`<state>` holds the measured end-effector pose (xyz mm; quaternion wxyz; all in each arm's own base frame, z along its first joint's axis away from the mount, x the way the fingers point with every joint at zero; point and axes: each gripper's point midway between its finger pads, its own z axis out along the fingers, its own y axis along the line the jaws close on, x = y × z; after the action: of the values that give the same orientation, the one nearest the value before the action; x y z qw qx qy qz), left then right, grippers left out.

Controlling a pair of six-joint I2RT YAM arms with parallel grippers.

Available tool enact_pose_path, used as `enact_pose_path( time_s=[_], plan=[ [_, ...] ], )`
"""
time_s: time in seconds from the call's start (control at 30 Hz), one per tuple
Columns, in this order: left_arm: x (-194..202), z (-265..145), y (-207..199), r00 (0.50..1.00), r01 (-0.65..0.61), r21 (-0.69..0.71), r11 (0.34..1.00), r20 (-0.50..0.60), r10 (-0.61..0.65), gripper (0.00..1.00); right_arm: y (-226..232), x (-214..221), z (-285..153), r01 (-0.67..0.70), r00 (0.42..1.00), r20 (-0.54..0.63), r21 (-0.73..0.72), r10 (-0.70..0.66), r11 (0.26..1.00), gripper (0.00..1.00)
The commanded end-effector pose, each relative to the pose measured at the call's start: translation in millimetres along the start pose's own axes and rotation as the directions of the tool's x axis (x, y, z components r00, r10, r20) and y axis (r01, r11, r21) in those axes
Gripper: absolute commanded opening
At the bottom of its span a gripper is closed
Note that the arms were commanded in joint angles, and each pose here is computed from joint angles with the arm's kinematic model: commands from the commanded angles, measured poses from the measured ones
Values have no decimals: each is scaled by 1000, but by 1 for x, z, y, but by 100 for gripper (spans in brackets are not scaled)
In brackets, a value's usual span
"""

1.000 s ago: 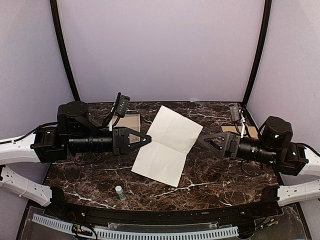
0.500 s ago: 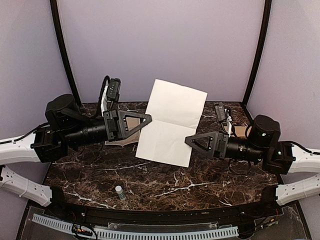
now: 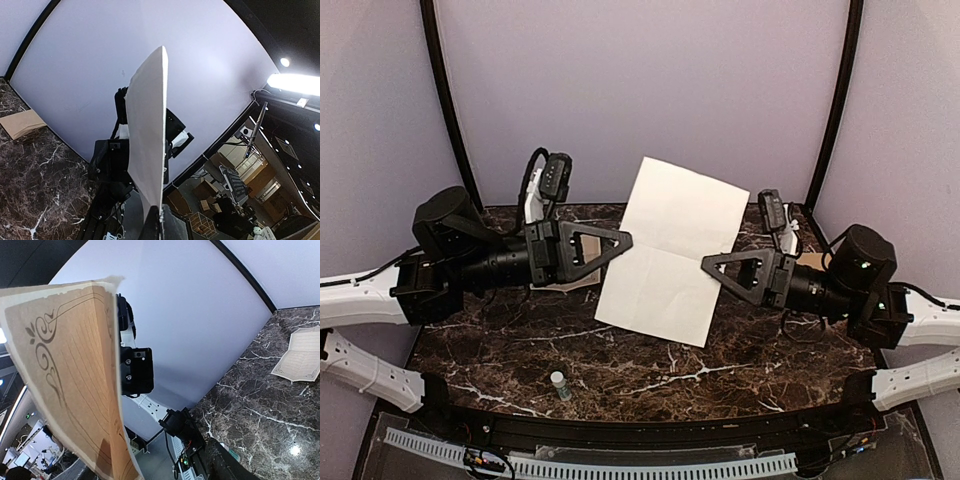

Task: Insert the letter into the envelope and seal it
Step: Fold the letter.

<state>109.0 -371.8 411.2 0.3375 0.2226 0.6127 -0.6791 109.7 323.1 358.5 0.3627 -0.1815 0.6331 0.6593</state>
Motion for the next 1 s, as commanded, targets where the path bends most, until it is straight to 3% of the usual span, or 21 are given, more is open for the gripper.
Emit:
enact_pose_path(
  time_s=[0.0, 0.33, 0.4, 0.47, 0.53, 0.6, 0.83, 0.9, 0.97],
  plan=[
    [-5, -1, -10, 1000, -18, 43, 999, 14, 17, 0, 29, -14, -1, 22, 999, 35, -107, -18, 994, 59],
    [-2, 0, 1, 1000, -22, -13, 1000, -2, 22, 0, 39, -18, -1, 28, 999, 41, -136, -23, 990, 0],
    [0, 1, 4, 1000, -20, -24, 999, -13, 20, 3, 38, -18, -1, 28, 999, 41, -132, -23, 991, 0],
    [2, 1, 7, 1000, -17, -39, 999, -24, 17, 23, 38, -20, -3, 29, 998, 50, -127, -23, 991, 0],
    [5, 0, 10, 999, -15, -50, 999, -32, 14, 35, 35, -21, -5, 27, 998, 63, -115, -20, 993, 0],
    [9, -1, 12, 999, -10, -55, 998, -42, 8, 40, 34, -23, -8, 30, 997, 75, -106, -22, 994, 0],
    [26, 0, 20, 994, 23, -65, 998, -109, -30, 37, 29, -24, -12, 31, 997, 79, -68, -25, 997, 0],
    [30, 0, 21, 992, 30, -69, 997, -124, -38, 32, 29, -24, -12, 34, 996, 79, -63, -29, 997, 0],
    [33, -1, 23, 990, 34, -74, 997, -135, -44, 12, 28, -24, -13, 36, 996, 79, -55, -31, 998, 0]
  ],
)
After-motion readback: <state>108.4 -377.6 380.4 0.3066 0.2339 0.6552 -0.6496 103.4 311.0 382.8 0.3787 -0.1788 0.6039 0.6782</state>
